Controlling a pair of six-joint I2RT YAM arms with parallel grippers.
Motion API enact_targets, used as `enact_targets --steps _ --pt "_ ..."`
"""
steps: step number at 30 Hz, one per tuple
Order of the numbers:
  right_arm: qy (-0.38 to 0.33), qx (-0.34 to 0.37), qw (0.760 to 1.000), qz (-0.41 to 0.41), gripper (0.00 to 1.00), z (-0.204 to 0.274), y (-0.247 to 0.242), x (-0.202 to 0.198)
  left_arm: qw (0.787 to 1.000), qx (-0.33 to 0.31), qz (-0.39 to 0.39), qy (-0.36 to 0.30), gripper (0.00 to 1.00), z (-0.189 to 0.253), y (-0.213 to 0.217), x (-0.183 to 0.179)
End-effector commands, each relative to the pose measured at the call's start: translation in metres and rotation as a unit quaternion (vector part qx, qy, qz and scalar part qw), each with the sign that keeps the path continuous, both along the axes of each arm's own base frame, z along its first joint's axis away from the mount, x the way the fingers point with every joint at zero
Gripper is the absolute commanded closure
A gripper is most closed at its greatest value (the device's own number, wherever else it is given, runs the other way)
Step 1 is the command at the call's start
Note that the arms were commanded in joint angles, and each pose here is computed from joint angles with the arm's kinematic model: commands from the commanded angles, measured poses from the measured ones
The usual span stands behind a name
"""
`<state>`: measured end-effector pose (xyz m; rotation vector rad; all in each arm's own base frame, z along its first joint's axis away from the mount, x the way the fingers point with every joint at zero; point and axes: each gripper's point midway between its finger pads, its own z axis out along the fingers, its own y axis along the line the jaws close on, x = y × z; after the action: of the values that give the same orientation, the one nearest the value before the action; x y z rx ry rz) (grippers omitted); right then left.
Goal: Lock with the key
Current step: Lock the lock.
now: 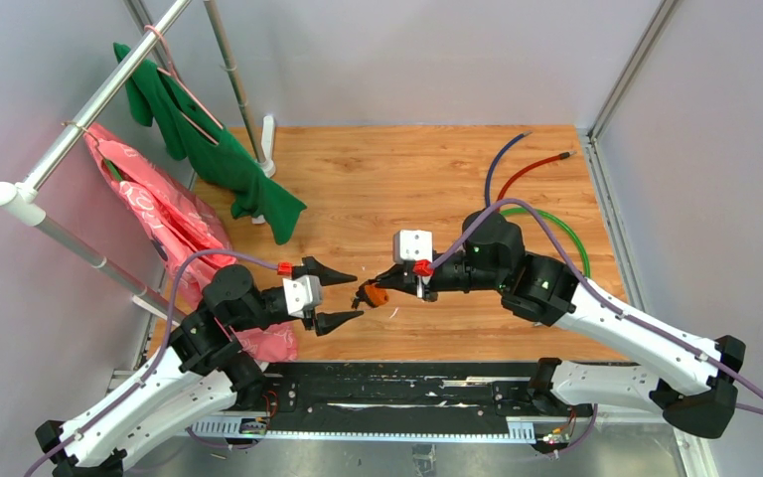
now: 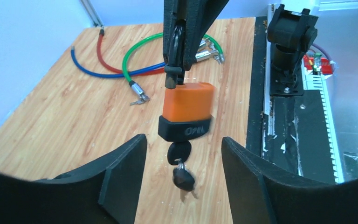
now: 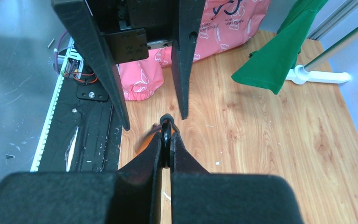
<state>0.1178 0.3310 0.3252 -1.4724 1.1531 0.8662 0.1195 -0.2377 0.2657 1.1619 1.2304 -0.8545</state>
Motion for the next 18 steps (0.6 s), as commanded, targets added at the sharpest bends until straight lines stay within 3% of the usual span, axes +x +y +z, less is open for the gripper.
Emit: enact_targets --steps 1,2,4,7,12,15,18 --pt "-0.002 0.065 0.997 -0.029 1.00 0.042 0.003 0.007 0.997 -0.007 0.007 -0.073 0.30 0.014 0.001 0.007" --pt "0.003 0.071 0.997 -0.035 1.00 0.045 0.003 0.008 0.996 -0.017 0.026 -0.087 0.23 0.020 0.003 0.014" --pt "0.017 0.084 0.995 -0.048 1.00 0.049 0.004 0.011 0.992 -0.037 0.057 -0.111 0.21 0.033 0.006 0.025" --pt "0.030 0.104 0.991 -0.080 1.00 0.054 0.005 0.021 0.988 -0.035 0.038 -0.148 0.17 0.037 0.002 0.023" --pt "0.037 0.116 0.985 -0.122 1.00 0.059 0.003 0.035 0.990 -0.037 0.053 -0.124 0.18 0.035 0.003 0.027" --pt "0.068 0.150 0.966 -0.202 1.00 0.070 -0.001 0.060 0.988 -0.034 0.049 -0.141 0.18 0.035 0.003 0.026" --pt "0.118 0.211 0.940 -0.242 1.00 0.085 -0.002 0.072 0.975 -0.032 0.096 -0.199 0.19 0.048 0.012 0.043"
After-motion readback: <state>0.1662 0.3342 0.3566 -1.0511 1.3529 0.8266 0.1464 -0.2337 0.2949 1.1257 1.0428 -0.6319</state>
